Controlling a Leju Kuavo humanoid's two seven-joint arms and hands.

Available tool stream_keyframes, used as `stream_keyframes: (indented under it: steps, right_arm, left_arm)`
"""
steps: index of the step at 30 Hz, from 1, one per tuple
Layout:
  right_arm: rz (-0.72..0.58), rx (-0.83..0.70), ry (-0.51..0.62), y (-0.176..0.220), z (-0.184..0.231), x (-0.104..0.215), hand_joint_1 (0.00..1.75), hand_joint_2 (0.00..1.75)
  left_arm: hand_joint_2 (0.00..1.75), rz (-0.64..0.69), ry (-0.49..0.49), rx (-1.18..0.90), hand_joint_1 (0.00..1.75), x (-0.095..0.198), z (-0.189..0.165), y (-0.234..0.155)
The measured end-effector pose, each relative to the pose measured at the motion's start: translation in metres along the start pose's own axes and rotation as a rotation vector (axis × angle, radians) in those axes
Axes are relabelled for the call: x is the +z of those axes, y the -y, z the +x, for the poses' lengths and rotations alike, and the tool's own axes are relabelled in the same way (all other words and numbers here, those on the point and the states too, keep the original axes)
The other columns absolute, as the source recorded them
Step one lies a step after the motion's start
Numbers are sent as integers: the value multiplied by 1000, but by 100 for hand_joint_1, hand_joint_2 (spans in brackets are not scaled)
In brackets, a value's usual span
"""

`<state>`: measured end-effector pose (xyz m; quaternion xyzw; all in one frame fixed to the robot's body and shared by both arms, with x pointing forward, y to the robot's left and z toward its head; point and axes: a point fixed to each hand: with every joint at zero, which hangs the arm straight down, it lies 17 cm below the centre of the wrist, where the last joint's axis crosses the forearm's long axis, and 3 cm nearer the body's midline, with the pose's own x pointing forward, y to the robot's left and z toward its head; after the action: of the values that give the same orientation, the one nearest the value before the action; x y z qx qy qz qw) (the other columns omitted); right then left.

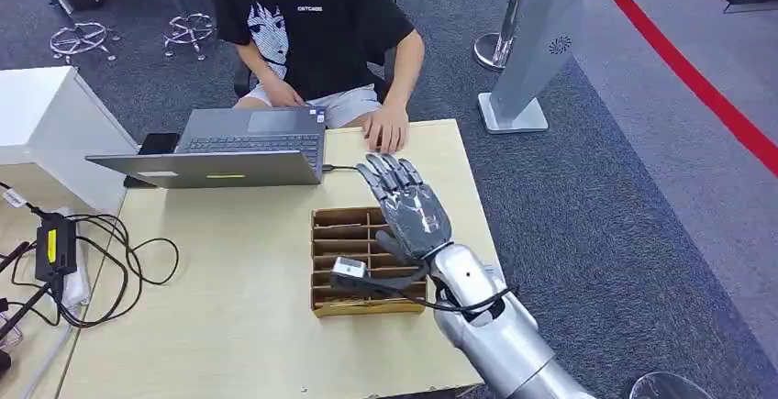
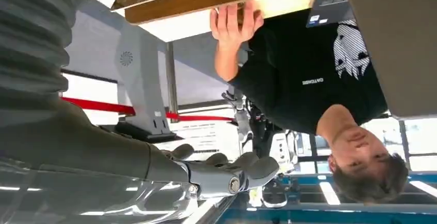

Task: Pass the card to the sensor for recognition and then transmit it.

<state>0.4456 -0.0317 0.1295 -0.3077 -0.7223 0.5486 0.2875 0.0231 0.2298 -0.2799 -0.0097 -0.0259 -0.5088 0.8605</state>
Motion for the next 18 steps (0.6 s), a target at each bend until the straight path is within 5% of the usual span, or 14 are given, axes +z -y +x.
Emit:
stream_keyframes:
  steps: [18]
  right_arm:
    - [8,55,-111,-9,-42,7,0,175]
  left_arm:
    - [175,1,0,-22,0,0,0,0]
